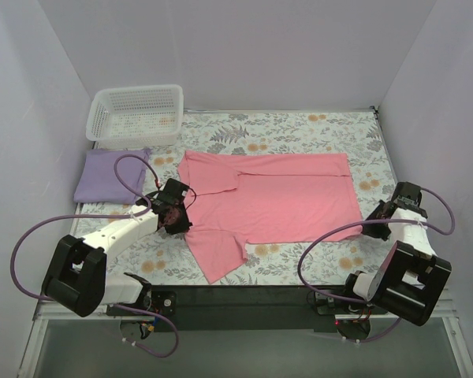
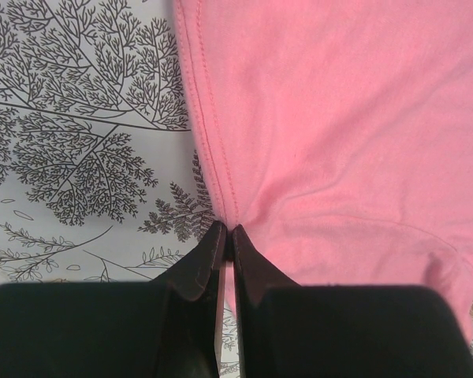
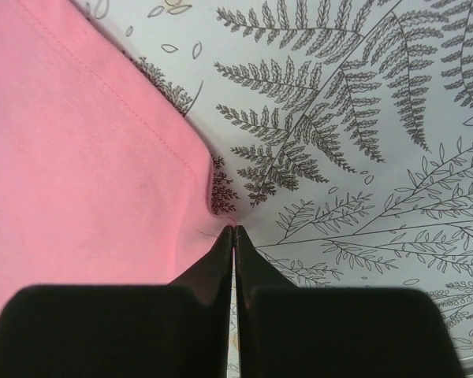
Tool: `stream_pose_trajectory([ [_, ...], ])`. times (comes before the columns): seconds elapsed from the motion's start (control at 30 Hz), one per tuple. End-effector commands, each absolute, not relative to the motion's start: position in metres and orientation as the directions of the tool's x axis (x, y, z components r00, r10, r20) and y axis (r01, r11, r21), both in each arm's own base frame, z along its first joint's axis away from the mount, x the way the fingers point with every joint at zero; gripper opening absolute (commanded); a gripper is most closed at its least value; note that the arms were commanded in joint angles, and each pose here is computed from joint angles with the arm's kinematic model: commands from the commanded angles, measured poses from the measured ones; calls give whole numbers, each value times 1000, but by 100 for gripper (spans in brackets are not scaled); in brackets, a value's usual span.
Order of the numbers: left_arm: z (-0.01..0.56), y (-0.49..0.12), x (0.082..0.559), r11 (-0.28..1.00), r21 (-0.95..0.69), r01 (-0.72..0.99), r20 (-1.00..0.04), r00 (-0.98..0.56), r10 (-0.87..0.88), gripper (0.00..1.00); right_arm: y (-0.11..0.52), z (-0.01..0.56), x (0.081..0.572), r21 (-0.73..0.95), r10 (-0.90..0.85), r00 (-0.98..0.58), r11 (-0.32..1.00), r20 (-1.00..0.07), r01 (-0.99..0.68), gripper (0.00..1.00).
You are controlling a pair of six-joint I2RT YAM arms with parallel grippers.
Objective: Fold and stack the t-shirts
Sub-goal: Fold the tshirt
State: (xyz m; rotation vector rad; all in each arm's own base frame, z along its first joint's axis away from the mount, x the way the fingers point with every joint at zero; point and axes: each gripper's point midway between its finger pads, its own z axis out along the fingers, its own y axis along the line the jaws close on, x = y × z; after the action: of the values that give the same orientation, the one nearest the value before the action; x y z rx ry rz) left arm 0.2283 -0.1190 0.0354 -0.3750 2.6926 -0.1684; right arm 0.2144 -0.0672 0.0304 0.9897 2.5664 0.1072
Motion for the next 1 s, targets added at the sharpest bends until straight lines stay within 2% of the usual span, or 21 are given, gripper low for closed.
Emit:
stream_pose_trajectory([
  [0.0, 45, -121, 233, 951, -214, -224, -413, -861, -296, 0, -67, 53, 226, 243, 650, -663, 757, -371, 606, 1],
  [0.23, 51, -121, 237, 946, -231, -227, -423, -852, -307, 0, -76, 70, 231, 223, 618, -659, 779, -428, 586, 1],
  [0.43, 58, -129, 244, 934, -282, -217, -413, -852, -323, 0, -67, 75, 245, 295, 625, -662, 780, -413, 553, 1],
  [0.97, 77, -136, 276, 895, -369, -250, -344, -858, -381, 0, -80, 96, 302, 394, 640, -566, 767, -519, 507, 1],
])
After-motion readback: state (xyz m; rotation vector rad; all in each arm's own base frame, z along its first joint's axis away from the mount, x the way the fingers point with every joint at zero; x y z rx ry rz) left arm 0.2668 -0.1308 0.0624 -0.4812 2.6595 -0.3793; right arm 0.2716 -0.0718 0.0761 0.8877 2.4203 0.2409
